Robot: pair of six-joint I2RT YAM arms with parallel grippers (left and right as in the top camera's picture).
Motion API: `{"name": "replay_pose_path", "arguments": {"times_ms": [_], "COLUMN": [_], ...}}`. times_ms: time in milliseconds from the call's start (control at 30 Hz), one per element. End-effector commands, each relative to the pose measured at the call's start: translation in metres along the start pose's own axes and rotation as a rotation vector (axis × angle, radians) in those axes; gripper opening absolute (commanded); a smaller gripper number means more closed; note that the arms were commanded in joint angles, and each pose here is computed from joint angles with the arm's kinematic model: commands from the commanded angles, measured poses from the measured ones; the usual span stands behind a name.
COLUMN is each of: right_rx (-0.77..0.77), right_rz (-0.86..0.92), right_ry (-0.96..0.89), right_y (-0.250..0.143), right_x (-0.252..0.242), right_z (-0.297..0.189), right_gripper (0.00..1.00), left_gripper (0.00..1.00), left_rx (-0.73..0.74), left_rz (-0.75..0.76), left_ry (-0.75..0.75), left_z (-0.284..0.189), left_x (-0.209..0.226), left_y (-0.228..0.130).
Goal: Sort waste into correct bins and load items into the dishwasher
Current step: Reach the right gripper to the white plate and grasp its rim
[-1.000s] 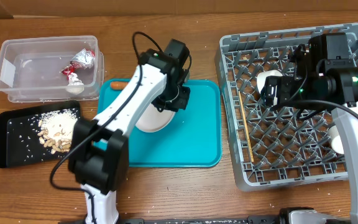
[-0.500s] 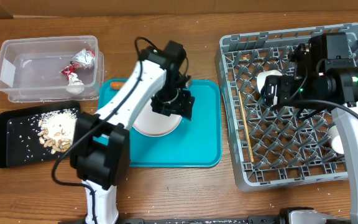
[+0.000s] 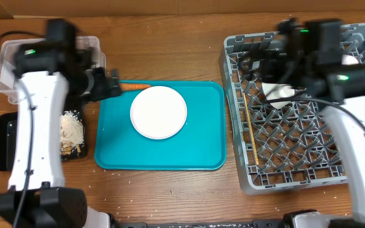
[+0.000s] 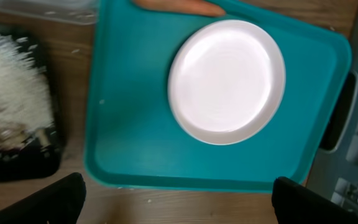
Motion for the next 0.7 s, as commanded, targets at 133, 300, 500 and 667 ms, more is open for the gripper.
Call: {"name": "replay_pose_path", "arguments": {"times_ms": [133, 300, 500, 667], "right_rx": [0.270, 0.404, 0.534, 0.609], "right_rz": [-0.148, -0.056, 0.029, 0.064], "right_ry": [-0.093, -0.170, -0.066, -0.095], "right_y": [-0.053, -0.091, -0.131, -0.158], "right_x": [0.046, 0.037, 0.038, 0.030], "right_z": [0.107, 0.173, 0.223, 0.245], "right_gripper": [1.00, 1.00, 0.89, 0.79], "left_gripper": [0.99, 1.00, 1.00, 1.00], "left_rx": [-0.022, -0.026, -0.033, -0.033], "left_rz": [-0.173, -0.180, -0.179, -0.179], "left_ry": [0.042, 0.046, 0.044, 0.045], "left_z": [-0.016, -0.016, -0.016, -0.015], "left_x": [0.049, 0.052, 0.052, 0.052], "left_y": [0.011, 0.012, 0.014, 0.014]}}
Point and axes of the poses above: each gripper's point midway between its finger pads, its own z axis out along the fingers, its own x axis along the line the jaws close on, y = z × x, the point moved 3 cm from there along -z, back along the fingers, and after that the axes turned 12 degrees about -z, right-handed, at the moved point
